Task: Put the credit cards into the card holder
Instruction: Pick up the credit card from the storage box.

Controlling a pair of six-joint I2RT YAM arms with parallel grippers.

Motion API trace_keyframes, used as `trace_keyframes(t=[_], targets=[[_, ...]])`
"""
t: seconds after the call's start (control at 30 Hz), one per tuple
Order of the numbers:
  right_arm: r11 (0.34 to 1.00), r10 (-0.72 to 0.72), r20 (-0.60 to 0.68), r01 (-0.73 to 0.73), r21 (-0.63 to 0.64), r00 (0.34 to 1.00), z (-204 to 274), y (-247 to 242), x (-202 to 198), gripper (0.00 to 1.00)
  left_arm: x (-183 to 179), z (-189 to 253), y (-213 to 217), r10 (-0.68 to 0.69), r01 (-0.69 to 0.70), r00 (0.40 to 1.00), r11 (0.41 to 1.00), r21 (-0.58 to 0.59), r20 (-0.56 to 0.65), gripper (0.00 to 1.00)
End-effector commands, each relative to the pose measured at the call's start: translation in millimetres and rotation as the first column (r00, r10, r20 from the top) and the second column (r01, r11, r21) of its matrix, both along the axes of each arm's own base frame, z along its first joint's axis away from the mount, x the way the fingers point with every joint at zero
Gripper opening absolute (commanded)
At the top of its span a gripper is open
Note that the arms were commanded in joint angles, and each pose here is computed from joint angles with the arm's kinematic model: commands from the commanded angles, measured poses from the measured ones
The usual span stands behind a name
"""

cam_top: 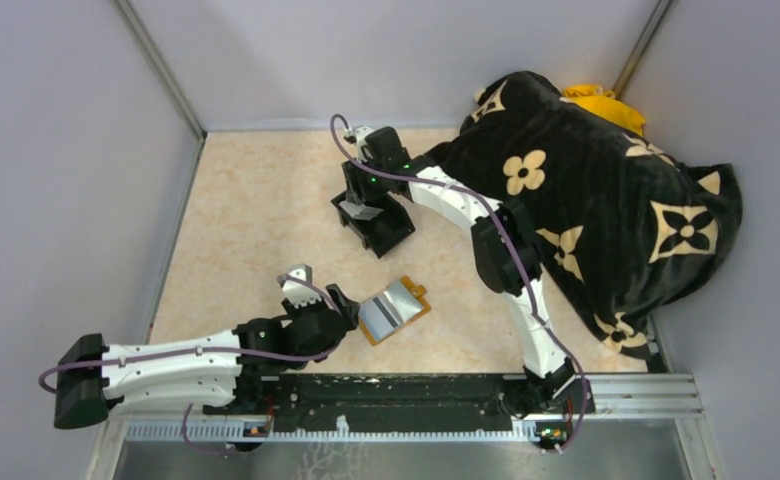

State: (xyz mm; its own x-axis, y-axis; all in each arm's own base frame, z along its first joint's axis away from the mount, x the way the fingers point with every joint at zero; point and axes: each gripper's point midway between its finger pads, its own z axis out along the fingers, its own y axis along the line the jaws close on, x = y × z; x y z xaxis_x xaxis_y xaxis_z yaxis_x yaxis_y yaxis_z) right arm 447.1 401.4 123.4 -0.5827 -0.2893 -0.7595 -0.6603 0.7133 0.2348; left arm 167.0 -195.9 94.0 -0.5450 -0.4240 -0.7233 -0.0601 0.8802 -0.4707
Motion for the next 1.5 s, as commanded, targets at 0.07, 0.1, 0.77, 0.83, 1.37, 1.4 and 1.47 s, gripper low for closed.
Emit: trace_keyframes(t=[0.07,0.1,0.77,0.83,1.37,1.4,1.47], targets=[[0.999,0.004,0.011,-0.004,0.041,1.0,7,3,17,0.51,5,2,7,0.006,-0.006,1.0,1.0,0.015,0.029,0.86],[0.999,0.001,0.008,-0.001,0.038,1.0,4,3,18,0.51,5,2,8,0.005,-0.006,1.0,1.0,0.017,0.029,0.86],[0.998,0.037,-0.131,-0.028,0.064,0.991,-29,2,10,0.44,11,2,6,0.0,0.0,0.999,1.0,0.015,0.033,0.86],[0.996,0.043,-0.139,-0.032,0.078,0.989,-27,3,9,0.41,11,2,6,-0.001,0.0,0.999,1.0,0.014,0.034,0.86],[0.987,0.068,-0.127,-0.048,0.154,0.99,5,12,1,0.32,15,5,4,-0.009,0.008,0.999,1.0,0.019,0.039,0.85],[0.986,0.071,-0.125,-0.051,0.156,0.99,7,14,0,0.32,15,5,3,-0.011,0.01,0.999,1.0,0.019,0.04,0.85],[0.986,0.072,-0.122,-0.052,0.16,0.99,10,14,-2,0.31,15,6,3,-0.012,0.011,0.999,1.0,0.02,0.041,0.85]])
